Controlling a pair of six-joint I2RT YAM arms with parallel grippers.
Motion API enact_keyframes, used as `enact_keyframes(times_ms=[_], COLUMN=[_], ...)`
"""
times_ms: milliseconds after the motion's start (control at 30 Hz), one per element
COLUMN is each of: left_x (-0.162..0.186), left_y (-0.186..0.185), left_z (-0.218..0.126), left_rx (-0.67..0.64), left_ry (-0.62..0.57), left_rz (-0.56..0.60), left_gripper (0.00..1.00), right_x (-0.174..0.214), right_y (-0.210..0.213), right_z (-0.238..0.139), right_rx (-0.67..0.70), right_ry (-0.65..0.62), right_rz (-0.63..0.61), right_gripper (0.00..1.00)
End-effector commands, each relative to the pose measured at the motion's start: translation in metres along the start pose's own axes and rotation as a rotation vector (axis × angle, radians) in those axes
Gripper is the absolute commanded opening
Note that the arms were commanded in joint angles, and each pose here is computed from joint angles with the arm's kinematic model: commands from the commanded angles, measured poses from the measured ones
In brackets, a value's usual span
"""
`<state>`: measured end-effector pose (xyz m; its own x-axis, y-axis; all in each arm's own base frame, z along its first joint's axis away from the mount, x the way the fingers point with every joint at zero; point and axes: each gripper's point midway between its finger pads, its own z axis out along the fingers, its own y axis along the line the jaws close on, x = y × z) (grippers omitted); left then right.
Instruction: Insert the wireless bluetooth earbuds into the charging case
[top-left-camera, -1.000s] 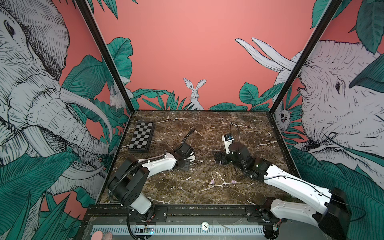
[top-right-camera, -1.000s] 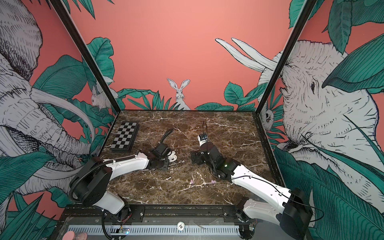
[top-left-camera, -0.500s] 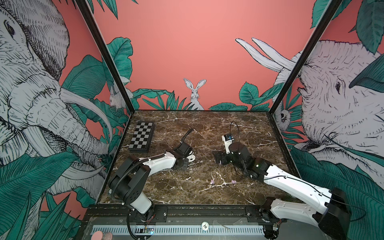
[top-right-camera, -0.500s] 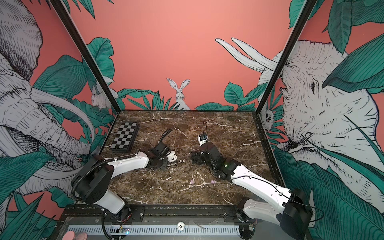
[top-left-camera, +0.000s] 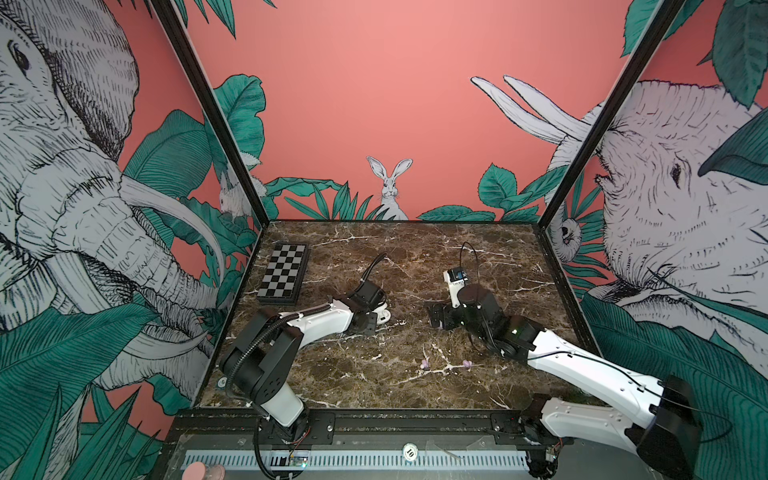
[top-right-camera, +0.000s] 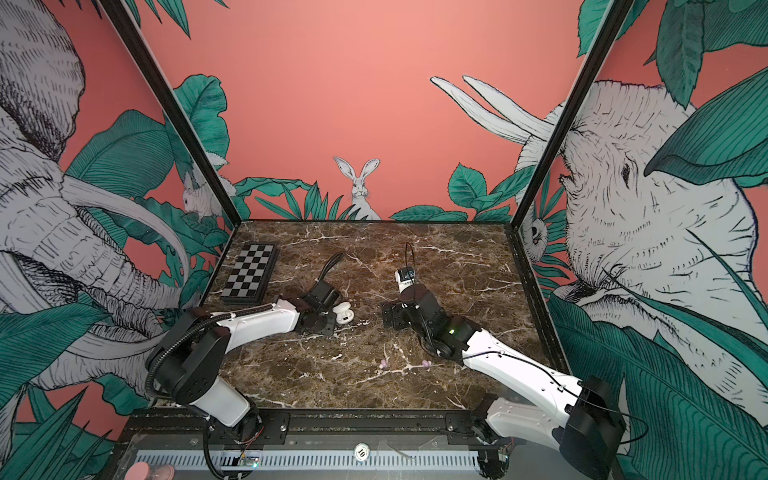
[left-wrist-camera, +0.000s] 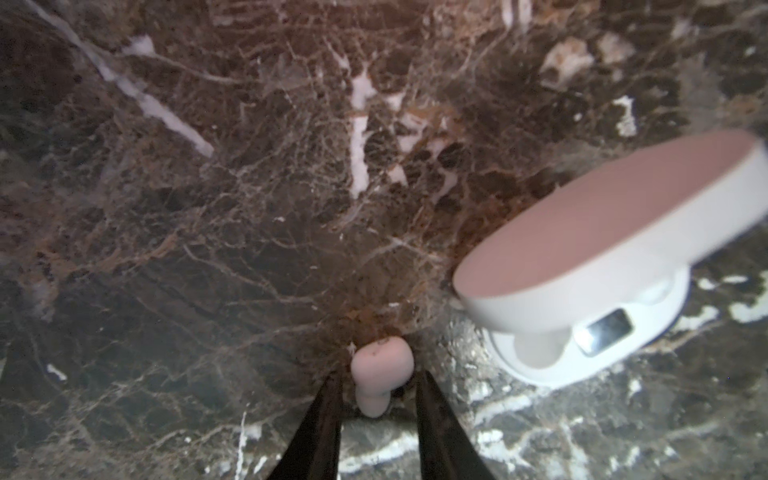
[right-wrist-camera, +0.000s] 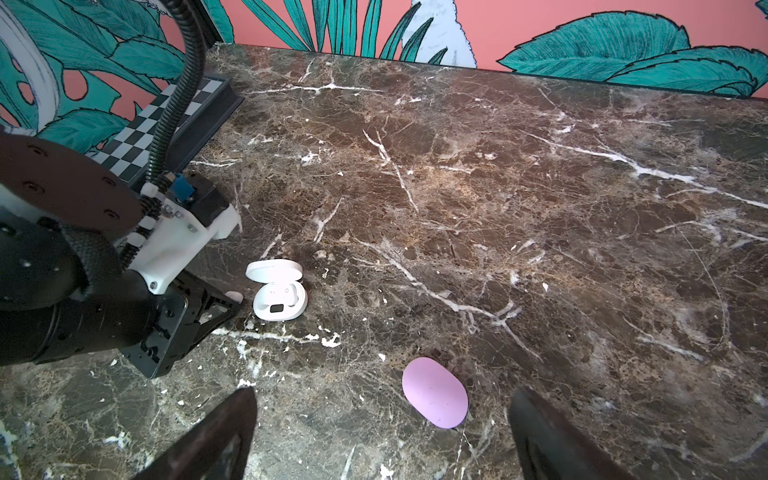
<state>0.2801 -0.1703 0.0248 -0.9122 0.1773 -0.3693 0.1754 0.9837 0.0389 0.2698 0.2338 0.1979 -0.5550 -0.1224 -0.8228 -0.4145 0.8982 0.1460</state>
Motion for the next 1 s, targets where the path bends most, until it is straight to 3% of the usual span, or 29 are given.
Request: enact_keyframes(times_ms=[0, 433, 967], left_x=[-0.006, -0.015, -0.017], left_y=[0.002, -0.005, 0.000], left_z=[-0.002, -0.007, 0.001], left_rx=[-0.006, 0.033, 0.009], left_ry=[-0.006, -0.042, -0.047], left_rz=[-0.010, -0.014, -0.021], left_gripper=[0.33, 0.39, 0.32], right_x=[-0.015, -0.015, -0.012], right_y=[0.004, 0.007, 0.008], right_z=[-0.002, -0.002, 0.000], right_rx=[-0.021, -0.036, -0.045], right_ry=[-0.043, -0.041, -0.037], right_rz=[0.012, 0.012, 0.021], right_gripper=[0.94, 0.94, 0.94])
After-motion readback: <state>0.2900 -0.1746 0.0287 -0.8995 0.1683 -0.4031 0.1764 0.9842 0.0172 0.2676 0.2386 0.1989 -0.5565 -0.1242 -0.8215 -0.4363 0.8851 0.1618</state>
